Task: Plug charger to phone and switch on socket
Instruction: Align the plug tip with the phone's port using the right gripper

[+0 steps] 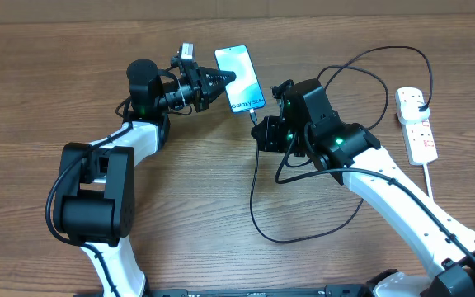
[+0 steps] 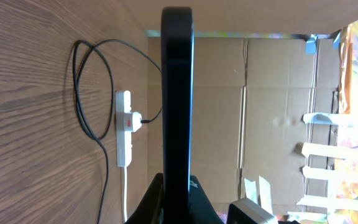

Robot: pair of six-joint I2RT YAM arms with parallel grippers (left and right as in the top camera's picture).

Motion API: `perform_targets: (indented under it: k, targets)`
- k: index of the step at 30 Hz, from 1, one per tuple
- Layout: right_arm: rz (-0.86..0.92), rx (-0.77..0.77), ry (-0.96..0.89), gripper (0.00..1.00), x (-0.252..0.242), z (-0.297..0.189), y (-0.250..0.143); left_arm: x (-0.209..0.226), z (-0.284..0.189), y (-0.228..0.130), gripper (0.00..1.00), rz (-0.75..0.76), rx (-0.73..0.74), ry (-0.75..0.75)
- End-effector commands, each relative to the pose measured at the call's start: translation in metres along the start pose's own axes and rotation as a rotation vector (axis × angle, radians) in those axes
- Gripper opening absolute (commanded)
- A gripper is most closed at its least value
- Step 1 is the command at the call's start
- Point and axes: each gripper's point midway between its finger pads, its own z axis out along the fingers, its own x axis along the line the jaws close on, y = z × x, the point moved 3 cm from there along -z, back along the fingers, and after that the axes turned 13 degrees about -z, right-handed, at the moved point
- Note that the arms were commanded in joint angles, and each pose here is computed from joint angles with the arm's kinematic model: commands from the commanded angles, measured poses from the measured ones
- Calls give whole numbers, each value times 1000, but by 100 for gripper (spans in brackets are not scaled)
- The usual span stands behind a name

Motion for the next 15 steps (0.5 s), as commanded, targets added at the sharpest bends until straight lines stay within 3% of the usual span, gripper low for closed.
perform_targets:
  k: [1,15]
  targets:
    - [9,-11,-11,4,-4,1,2,-15,1,0,4,82,16,-20]
    - [16,2,-3,4,-4,3,0,-15,1,0,5,81,12,-20]
